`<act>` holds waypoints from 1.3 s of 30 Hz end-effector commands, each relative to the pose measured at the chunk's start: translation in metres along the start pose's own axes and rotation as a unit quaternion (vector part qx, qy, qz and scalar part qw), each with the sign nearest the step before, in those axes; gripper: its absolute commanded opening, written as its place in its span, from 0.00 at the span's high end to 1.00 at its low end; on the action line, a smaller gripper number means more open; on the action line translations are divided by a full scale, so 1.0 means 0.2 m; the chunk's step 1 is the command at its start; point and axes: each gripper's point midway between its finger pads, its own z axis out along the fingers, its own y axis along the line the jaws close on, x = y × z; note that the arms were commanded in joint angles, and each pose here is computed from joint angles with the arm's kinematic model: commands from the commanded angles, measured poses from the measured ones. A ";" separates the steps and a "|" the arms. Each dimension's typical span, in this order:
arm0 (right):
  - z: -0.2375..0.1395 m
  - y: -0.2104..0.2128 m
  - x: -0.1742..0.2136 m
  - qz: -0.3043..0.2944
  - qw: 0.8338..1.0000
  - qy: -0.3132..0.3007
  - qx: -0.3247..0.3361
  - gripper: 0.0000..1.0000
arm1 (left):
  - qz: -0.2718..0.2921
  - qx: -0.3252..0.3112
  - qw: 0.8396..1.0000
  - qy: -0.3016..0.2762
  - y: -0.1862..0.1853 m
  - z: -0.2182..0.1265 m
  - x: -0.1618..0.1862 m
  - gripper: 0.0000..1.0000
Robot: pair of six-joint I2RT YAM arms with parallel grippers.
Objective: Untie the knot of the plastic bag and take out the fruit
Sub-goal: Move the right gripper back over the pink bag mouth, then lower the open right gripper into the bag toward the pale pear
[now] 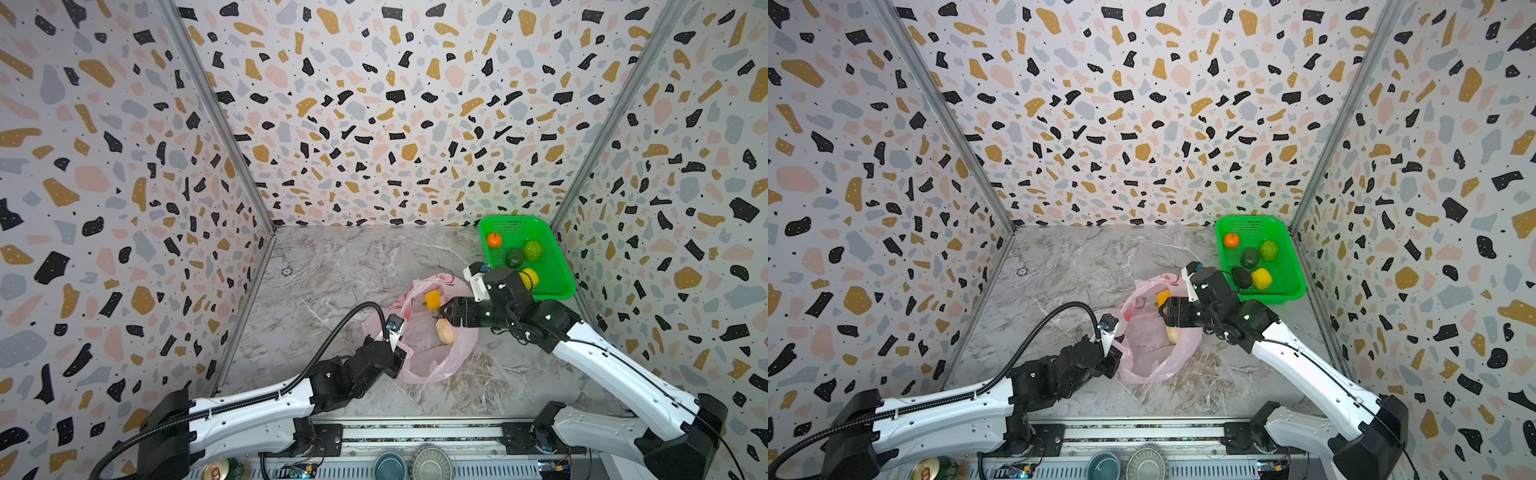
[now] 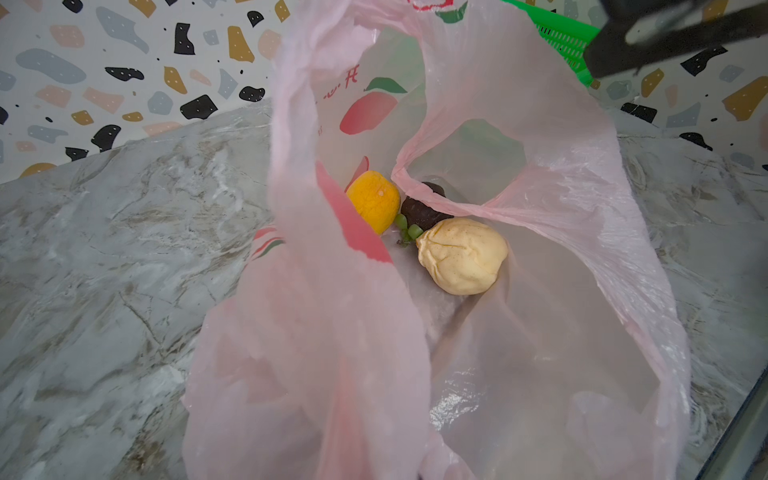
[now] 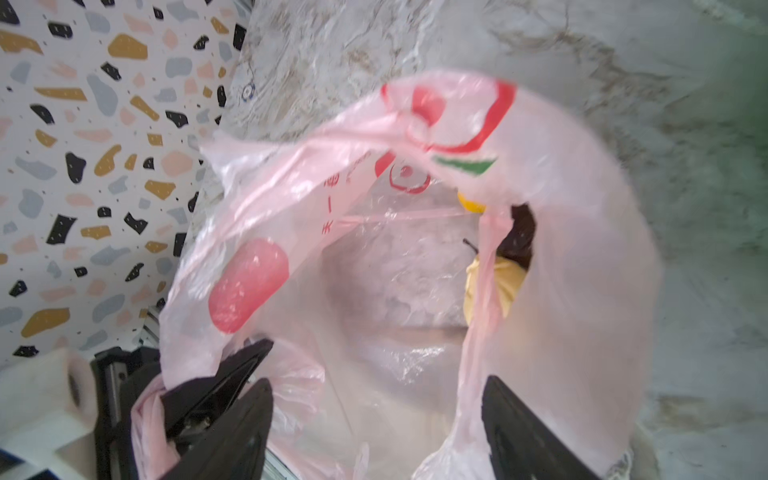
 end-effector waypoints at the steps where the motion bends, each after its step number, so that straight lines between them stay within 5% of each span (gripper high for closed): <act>1: 0.06 0.03 0.06 0.013 0.999 0.004 0.029 0.21 | -0.022 0.017 0.999 -0.045 -0.03 -0.03 -0.17 1.00; 19: 0.52 -0.10 0.34 -0.109 0.979 0.075 0.152 0.27 | -0.031 0.017 0.997 -0.065 -0.02 -0.07 -0.23 1.00; 27: 0.70 -0.12 0.21 -0.160 0.964 0.073 0.201 0.26 | -0.033 0.024 0.997 -0.065 -0.02 -0.07 -0.20 1.00; 39: 0.64 -0.35 0.21 -0.161 0.932 0.110 0.306 0.19 | -0.035 0.036 0.997 -0.061 -0.03 -0.08 -0.17 1.00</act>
